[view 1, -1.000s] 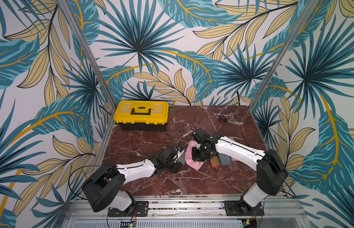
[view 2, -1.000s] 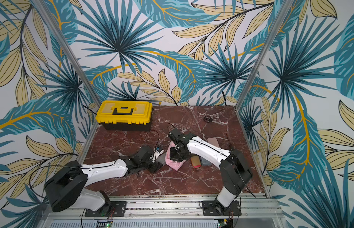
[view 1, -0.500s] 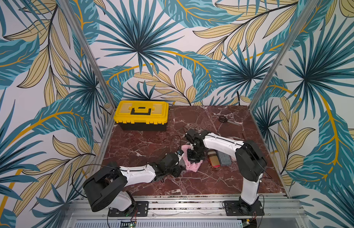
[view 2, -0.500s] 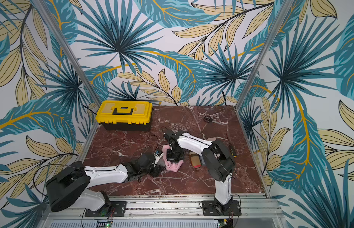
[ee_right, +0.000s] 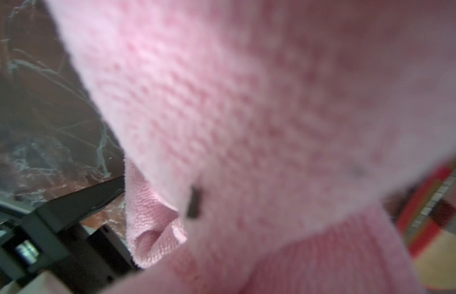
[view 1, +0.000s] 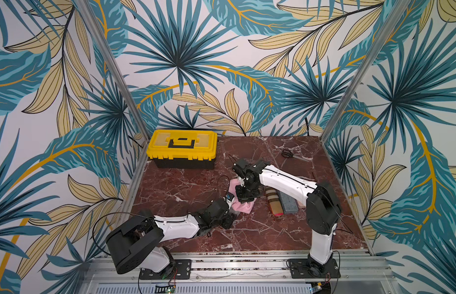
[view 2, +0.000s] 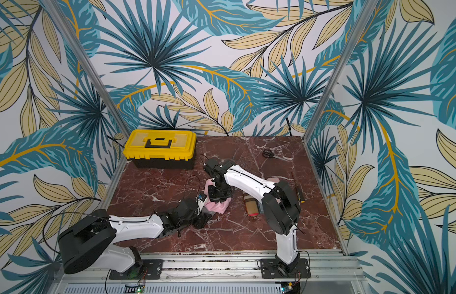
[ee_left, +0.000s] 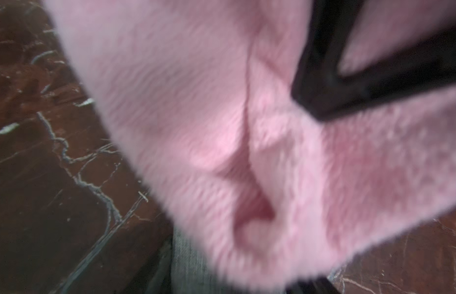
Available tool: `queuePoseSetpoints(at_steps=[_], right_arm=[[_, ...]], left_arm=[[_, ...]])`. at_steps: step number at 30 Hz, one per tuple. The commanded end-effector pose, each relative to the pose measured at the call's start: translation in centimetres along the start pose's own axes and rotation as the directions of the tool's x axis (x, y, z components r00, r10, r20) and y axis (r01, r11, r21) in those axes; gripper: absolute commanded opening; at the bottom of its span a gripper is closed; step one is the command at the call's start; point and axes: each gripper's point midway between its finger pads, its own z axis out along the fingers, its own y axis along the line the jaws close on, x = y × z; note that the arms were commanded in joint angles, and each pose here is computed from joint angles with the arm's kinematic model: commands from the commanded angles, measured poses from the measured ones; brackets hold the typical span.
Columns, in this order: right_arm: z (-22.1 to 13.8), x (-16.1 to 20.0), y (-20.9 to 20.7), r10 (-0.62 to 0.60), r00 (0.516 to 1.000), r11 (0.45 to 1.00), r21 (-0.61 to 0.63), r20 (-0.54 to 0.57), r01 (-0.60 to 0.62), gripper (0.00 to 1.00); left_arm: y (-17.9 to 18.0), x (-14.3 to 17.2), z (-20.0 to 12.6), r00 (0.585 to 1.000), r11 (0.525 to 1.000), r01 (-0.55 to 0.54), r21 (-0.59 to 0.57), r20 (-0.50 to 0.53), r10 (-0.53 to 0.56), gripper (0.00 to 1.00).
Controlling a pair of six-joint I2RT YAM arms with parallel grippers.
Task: Wipe the eyeglass case
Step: Wipe the dirt from the eyeglass case.
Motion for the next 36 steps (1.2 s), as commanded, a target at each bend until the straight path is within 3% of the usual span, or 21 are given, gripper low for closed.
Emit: queuePoseSetpoints(at_steps=[1,5,8,13,18,22,29,34,36], right_arm=[[2.3,-0.8,-1.2,0.087,0.994,0.995,-0.043,-0.063,-0.089,0.0],[2.5,-4.3,-8.4,0.066,0.998,0.965,0.256,-0.001,-0.064,0.0],[1.4,-6.7,-10.1,-0.008,1.0,0.915,0.403,0.027,-0.004,0.0],[0.6,-8.3,-3.6,-0.115,0.991,0.966,0.238,0.064,0.096,0.0],[3.8,-8.0,-3.4,-0.102,0.995,0.966,0.238,-0.017,0.103,0.0],[5.3,-4.8,-2.1,-0.134,0.987,0.963,0.225,-0.086,0.15,0.0],[6.8,2.3,6.1,-0.163,0.969,0.986,-0.078,-0.186,0.15,0.0],[6.9,2.6,4.7,-0.131,0.969,0.989,-0.1,-0.209,0.113,0.0],[5.7,0.5,1.6,-0.077,0.983,0.996,-0.051,-0.164,0.07,0.0]], left_arm=[[1.0,4.6,-0.2,0.991,0.999,0.018,-0.029,-0.135,-0.022,0.51],[1.0,4.9,-0.3,0.991,0.999,0.031,-0.027,-0.129,-0.035,0.49],[1.0,4.9,-0.4,0.991,0.999,0.043,-0.025,-0.123,-0.046,0.48],[1.0,4.9,-0.4,0.991,0.999,0.043,-0.027,-0.128,-0.046,0.48],[1.0,4.9,-0.5,0.989,0.998,0.042,-0.043,-0.142,-0.048,0.48],[1.2,5.1,-0.6,0.987,0.996,0.055,-0.069,-0.144,-0.064,0.48],[1.3,5.3,-0.6,0.985,0.992,0.073,-0.104,-0.147,-0.088,0.48],[2.0,6.1,-0.6,0.978,0.986,0.078,-0.15,-0.182,-0.105,0.47],[2.2,6.6,-0.6,0.974,0.982,0.071,-0.172,-0.202,-0.106,0.47]])
